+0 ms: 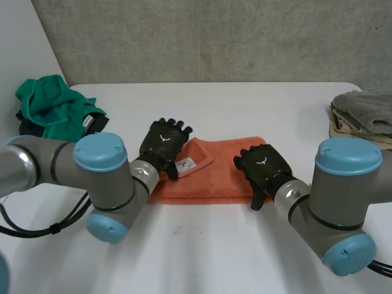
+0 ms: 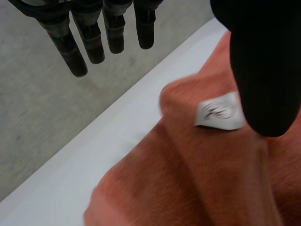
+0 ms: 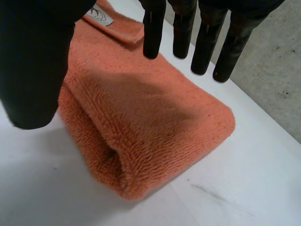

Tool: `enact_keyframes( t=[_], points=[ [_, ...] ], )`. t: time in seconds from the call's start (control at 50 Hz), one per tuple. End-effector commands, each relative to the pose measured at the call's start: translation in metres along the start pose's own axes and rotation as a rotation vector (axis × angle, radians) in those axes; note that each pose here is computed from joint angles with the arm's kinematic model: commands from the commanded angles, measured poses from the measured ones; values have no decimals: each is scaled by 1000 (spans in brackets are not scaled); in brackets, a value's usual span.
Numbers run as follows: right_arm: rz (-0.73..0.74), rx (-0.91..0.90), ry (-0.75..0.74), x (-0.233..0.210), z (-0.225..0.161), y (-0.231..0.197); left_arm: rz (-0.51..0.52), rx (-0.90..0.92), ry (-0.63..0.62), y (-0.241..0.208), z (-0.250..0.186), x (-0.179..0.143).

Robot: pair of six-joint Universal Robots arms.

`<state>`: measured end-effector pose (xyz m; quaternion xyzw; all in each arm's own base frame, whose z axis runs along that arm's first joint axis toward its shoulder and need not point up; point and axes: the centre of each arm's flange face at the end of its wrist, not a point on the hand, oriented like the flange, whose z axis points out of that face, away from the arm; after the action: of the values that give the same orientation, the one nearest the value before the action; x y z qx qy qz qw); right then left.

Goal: Fold the laundry.

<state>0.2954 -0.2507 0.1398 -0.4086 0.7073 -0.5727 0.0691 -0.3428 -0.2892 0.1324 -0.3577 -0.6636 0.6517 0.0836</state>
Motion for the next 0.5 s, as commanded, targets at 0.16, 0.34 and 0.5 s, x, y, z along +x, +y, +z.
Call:
enact_keyframes(
  t=[0.16,0.34,0.5],
  points=[
    [-64,35,17,-5,5,5,136,-162,-391,32,18,-77],
    [-141,8,76,-3,15,18,135,-124,-305,5,-10,-53],
    [-194,-56,131,13,18,29,125,-98,-284,-12,-29,-44]
  ],
)
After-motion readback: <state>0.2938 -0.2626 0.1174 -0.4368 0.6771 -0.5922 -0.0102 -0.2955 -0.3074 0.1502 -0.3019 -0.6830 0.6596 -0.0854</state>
